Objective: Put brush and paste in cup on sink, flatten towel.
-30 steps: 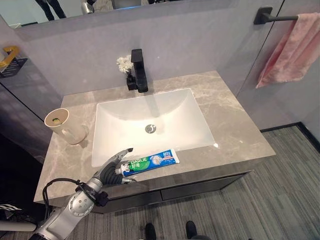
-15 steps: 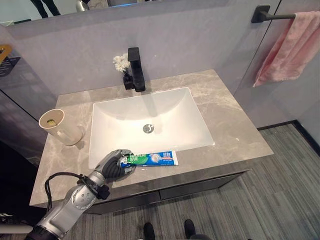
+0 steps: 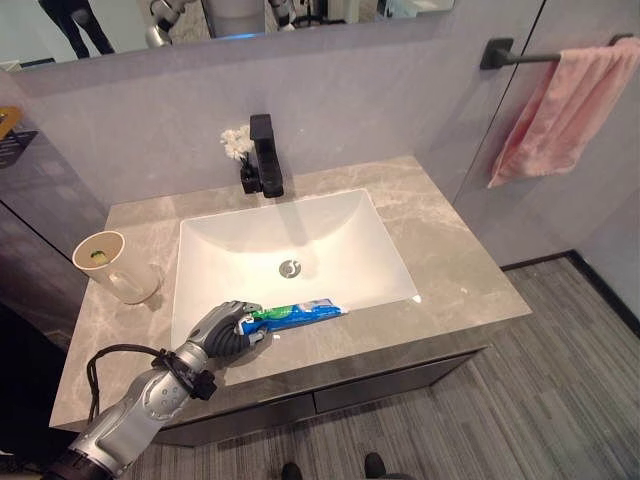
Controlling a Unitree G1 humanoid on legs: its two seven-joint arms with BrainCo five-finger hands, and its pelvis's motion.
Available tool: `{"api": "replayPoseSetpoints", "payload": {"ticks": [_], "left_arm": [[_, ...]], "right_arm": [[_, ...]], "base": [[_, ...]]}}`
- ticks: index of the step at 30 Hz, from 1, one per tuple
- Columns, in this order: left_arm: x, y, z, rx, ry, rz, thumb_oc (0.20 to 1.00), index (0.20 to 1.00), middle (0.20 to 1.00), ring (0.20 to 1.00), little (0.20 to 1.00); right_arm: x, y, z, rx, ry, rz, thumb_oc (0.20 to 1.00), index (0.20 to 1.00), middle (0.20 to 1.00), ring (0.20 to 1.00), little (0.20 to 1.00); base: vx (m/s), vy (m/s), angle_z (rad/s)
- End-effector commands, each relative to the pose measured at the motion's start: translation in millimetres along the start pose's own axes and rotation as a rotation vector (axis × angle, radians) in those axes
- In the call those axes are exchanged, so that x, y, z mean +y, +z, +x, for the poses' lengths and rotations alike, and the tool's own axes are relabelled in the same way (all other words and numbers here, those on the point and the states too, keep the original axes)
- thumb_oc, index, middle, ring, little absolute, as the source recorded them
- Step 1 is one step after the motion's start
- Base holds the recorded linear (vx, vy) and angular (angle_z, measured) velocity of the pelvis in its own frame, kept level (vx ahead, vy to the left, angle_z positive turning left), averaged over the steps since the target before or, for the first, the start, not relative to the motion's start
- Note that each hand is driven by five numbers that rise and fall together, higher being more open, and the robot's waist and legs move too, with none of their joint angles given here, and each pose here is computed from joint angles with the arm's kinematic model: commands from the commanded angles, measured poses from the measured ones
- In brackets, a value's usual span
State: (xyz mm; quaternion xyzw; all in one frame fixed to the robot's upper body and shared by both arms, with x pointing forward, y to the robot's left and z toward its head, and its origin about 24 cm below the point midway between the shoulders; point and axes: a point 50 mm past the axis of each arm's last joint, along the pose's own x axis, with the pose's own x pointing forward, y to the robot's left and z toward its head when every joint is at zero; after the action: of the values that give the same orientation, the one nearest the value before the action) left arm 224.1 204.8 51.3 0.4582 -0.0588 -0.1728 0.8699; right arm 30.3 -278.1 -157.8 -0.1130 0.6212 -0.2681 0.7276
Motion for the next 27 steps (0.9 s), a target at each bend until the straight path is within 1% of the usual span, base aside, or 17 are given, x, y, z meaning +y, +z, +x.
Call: {"api": "replayPoseSetpoints", "payload": {"ticks": [1,2,4,5,8,10,11,14,15,16,17,18,19,21,22,25,27], "left_arm": [[32.9,8.2,13.5,-0.051,0.306,-0.020,0.200,0.200,0.200,0.200,0.200],[34.5,8.0,15.9,-0.049,0.342,-0.037,0.200,0.200,0.200,0.200,0.200],[46.2,11.7,20.4,-0.059,0.453,-0.063,0.200,0.200,0.200,0.200,0.200],[46.2,12.2,20.9,-0.061,0.454,-0.064,0.200,0.200,0.200,0.200,0.200],[62.0,21.4,27.1,-0.106,0.543,-0.045,0.200,0.200,0.200,0.200,0.200],[72.1,32.8,33.7,-0.158,0.615,-0.045,0.200,0.200,0.200,0.200,0.200],[79.7,37.4,38.3,-0.175,0.677,-0.011,0.200,0.200,0.200,0.200,0.200],[86.3,45.7,48.1,-0.215,0.715,0.050,0.200,0.200,0.200,0.200,0.200],[90.9,49.0,49.1,-0.230,0.746,0.067,0.200,0.200,0.200,0.200,0.200],[90.5,49.0,49.2,-0.230,0.745,0.067,0.200,0.200,0.200,0.200,0.200],[93.3,51.7,50.1,-0.243,0.757,0.084,0.200,0.200,0.200,0.200,0.200],[94.4,53.2,49.8,-0.249,0.767,0.090,0.200,0.200,0.200,0.200,0.200],[94.3,53.1,49.7,-0.248,0.766,0.091,0.200,0.200,0.200,0.200,0.200],[98.5,59.2,48.9,-0.277,0.782,0.095,0.200,0.200,0.200,0.200,0.200],[100.3,64.7,48.4,-0.302,0.787,0.097,0.200,0.200,0.200,0.200,0.200],[101.1,70.3,48.1,-0.328,0.786,0.094,0.200,0.200,0.200,0.200,0.200],[104.2,81.3,47.7,-0.379,0.782,0.081,0.200,0.200,0.200,0.200,0.200]], "right_arm": [[-8.0,-18.7,-0.3,0.101,-0.068,0.166,1.000,1.000,1.000,1.000,1.000],[-10.7,-19.6,0.1,0.113,-0.078,0.209,1.000,1.000,1.000,1.000,1.000],[-24.2,-10.3,3.3,0.105,-0.134,0.411,1.000,1.000,1.000,1.000,1.000],[-24.9,-9.7,3.5,0.104,-0.135,0.415,1.000,1.000,1.000,1.000,1.000],[-51.8,13.5,7.1,0.066,-0.263,0.681,1.000,1.000,1.000,1.000,1.000],[-62.3,57.8,5.1,-0.098,-0.273,0.905,1.000,1.000,1.000,1.000,1.000],[-77.5,110.3,-11.5,-0.381,-0.269,0.964,1.000,1.000,1.000,1.000,1.000],[-100.9,158.3,-45.3,-0.684,-0.317,0.999,1.000,1.000,1.000,1.000,1.000],[-111.0,187.6,-75.5,-0.888,-0.321,1.010,1.000,1.000,1.000,1.000,1.000],[-110.2,186.7,-76.3,-0.886,-0.326,1.008,1.000,1.000,1.000,1.000,1.000],[-111.6,205.2,-100.4,-1.030,-0.314,0.979,1.000,1.000,1.000,1.000,1.000],[-110.5,211.5,-112.6,-1.094,-0.309,0.984,1.000,1.000,1.000,1.000,1.000],[-109.7,210.9,-113.1,-1.093,-0.310,0.982,1.000,1.000,1.000,1.000,1.000],[-107.3,223.0,-133.5,-1.201,-0.263,0.990,1.000,1.000,1.000,1.000,1.000],[-102.0,234.2,-154.1,-1.309,-0.196,0.972,1.000,1.000,1.000,1.000,1.000],[-92.3,239.5,-164.9,-1.356,-0.111,0.947,1.000,1.000,1.000,1.000,1.000],[-72.2,256.0,-197.7,-1.503,0.126,0.847,1.000,1.000,1.000,1.000,1.000]], "base": [[0.00,-0.025,0.04],[-0.02,-0.027,0.03],[0.00,0.000,0.00],[0.00,0.000,0.00],[0.00,0.000,0.00],[-0.04,-0.004,-0.02],[-0.07,0.013,-0.08],[-0.01,0.017,-0.05],[0.00,0.000,0.00],[0.00,0.000,0.00],[0.00,0.000,0.00],[0.00,0.000,0.00],[0.00,0.000,0.00],[0.00,0.000,0.00],[0.00,0.000,0.00],[0.00,0.000,0.00],[0.00,0.000,0.00]]}}
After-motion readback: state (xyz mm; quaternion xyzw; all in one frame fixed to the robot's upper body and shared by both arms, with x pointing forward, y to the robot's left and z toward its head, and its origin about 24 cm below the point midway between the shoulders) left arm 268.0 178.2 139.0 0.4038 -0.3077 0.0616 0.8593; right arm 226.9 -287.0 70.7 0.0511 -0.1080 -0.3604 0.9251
